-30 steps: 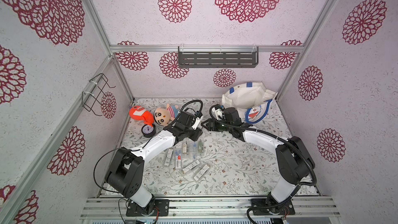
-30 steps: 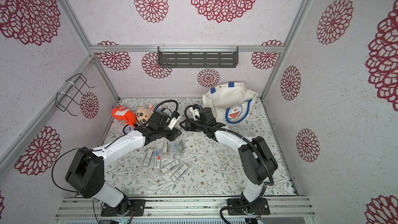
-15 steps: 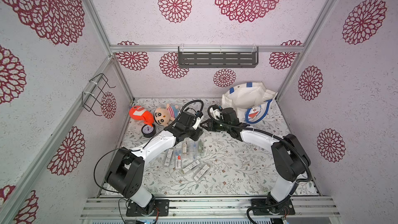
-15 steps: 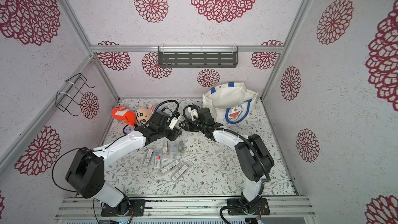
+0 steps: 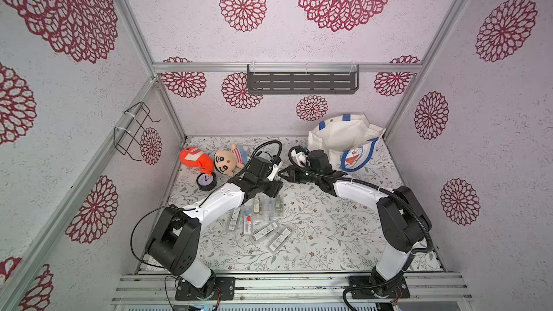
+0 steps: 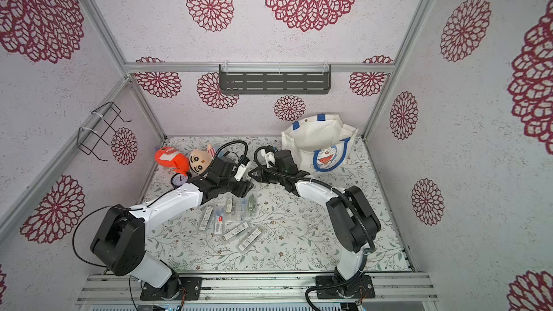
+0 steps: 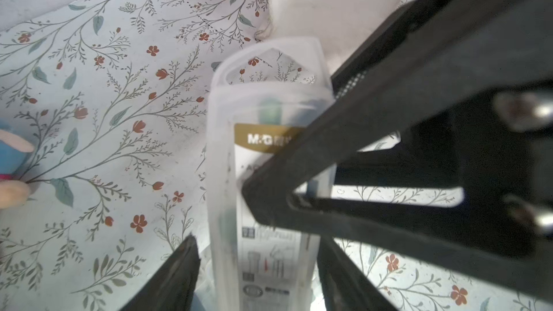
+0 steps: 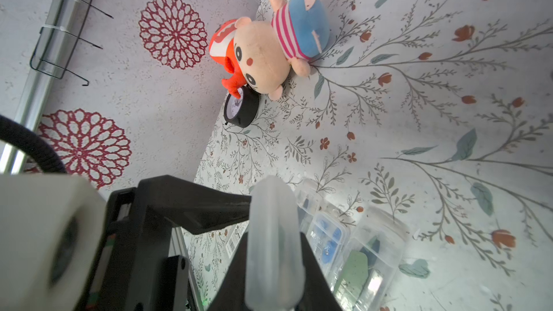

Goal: Put the compass set into the canvas bag
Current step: Pick up the compass set at the center of the board, then place the compass set in the canvas bag.

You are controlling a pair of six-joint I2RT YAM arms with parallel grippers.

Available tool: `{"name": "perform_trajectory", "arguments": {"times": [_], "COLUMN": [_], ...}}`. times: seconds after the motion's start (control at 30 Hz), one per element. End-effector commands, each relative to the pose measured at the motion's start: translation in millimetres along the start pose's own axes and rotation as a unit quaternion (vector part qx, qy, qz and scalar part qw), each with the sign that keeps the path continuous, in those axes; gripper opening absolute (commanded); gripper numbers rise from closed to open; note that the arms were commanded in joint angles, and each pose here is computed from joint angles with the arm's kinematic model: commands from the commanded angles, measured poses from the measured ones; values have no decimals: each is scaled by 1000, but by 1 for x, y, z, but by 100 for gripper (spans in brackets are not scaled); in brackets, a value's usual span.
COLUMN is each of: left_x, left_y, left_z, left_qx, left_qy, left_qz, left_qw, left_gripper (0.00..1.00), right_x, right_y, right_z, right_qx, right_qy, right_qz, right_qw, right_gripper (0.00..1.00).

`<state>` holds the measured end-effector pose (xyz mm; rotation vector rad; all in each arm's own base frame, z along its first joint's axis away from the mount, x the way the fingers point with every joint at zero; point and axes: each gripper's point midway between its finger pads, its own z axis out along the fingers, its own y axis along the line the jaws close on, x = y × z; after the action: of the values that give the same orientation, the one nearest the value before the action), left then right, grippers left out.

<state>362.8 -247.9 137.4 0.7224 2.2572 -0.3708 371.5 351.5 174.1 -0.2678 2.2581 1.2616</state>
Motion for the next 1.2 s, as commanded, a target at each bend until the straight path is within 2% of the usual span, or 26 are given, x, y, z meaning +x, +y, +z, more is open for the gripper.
{"name": "perform_trajectory", "arguments": {"times": [0.0,0.17,0.37,0.6,0.8,1.0,1.17], "left_x": [-22,-28,-29,-16,-7,4,9], "left_y": [-4,1,19,40,48,57,59], "left_z": [-21,-38,-52,-53,-50,-52,-54], "left_qx": [1,2,10,-6,-20,-38,-38], "left_qy": [-45,-77,-109,-102,-91,-70,-63], "left_qz": [5,-7,-61,-99,-118,-130,-134], "left_qw": [999,997,992,990,989,988,988], "left_gripper": [76,81,82,83,83,83,83], "right_x": [-24,-45,-91,-163,-210,-239,-243], "right_y": [14,12,17,18,7,-38,-90], "right_z": [-21,-45,-96,-179,-235,-263,-247], "right_qx": [20,68,118,186,234,313,365], "right_qy": [-34,-56,-109,-219,-282,-299,-252], "right_qz": [-42,-79,-115,-139,-138,-130,-119], "right_qw": [998,993,980,948,920,892,888], "right_gripper": [0,0,0,0,0,0,0]}}
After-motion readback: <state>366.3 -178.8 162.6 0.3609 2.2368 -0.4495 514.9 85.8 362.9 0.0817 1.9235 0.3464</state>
